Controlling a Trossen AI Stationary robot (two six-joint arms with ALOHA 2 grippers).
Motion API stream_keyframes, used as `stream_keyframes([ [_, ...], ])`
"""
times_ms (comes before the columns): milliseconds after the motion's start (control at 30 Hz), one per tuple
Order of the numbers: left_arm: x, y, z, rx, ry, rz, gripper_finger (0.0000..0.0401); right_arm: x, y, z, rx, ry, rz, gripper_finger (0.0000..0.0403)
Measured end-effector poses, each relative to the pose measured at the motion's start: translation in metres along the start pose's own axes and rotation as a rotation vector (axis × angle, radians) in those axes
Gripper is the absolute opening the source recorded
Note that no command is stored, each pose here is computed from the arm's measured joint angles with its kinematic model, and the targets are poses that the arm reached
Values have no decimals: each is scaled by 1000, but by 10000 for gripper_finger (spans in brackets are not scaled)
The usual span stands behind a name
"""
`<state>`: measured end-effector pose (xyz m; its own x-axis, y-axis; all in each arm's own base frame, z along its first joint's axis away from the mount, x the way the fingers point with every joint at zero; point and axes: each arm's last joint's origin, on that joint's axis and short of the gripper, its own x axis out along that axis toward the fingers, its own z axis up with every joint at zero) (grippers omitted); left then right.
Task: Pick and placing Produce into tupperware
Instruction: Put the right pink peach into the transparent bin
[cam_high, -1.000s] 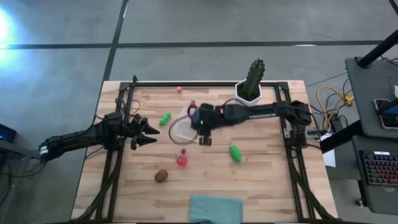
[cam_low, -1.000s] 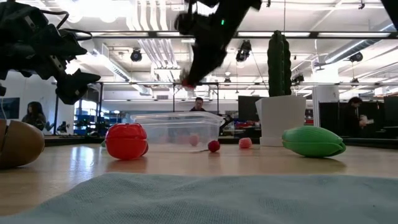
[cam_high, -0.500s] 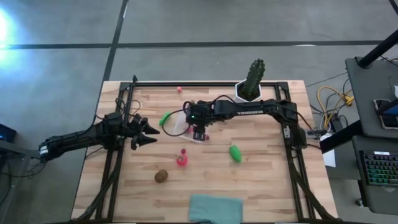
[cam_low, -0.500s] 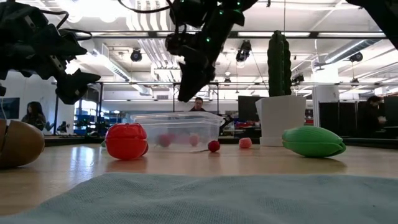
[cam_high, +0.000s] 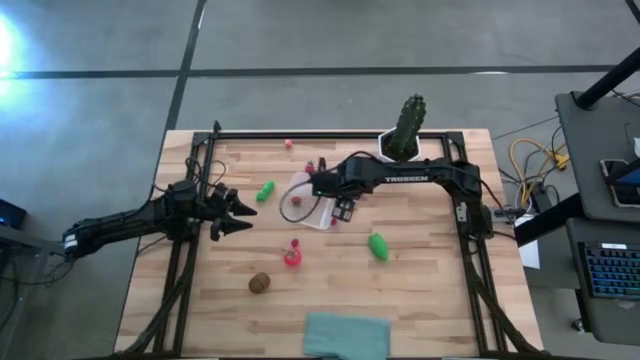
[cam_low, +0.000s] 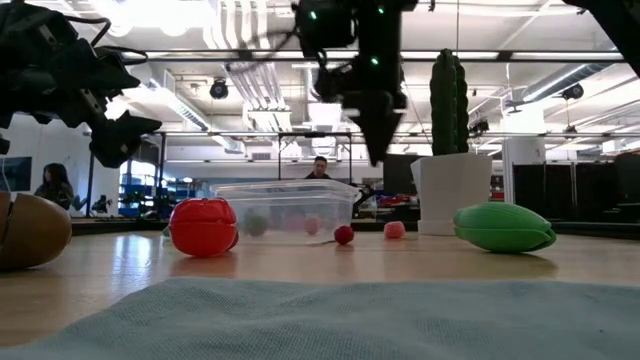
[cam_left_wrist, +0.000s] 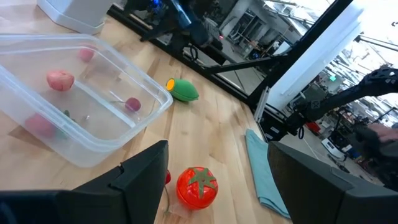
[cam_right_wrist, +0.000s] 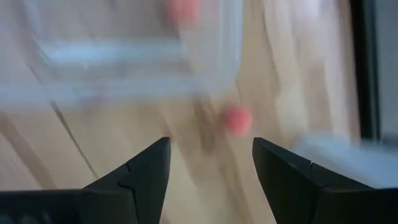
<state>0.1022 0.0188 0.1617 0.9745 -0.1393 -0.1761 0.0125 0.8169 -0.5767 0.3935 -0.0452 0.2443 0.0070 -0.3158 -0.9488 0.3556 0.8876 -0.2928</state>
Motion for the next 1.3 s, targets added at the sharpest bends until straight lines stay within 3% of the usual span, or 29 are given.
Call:
stream_keyframes([
  [133, 0, 0, 0, 0, 0, 0, 261, 13, 2, -10, 98, 86, -14, 221],
  [333, 0, 0, 0, 1, -1, -1, 261, 13, 6, -9, 245, 77, 39, 219],
  [800, 0, 0, 0, 0, -1, 0, 261, 32, -47, 5, 721, 173, 208, 219],
  [1033, 0, 0, 0, 0, 0, 0, 261, 39, -64, 7, 768, 161, 185, 219],
  [1300, 0, 0, 0, 0, 0, 0, 261, 72, -86, 2, 822, 177, 226, 219],
])
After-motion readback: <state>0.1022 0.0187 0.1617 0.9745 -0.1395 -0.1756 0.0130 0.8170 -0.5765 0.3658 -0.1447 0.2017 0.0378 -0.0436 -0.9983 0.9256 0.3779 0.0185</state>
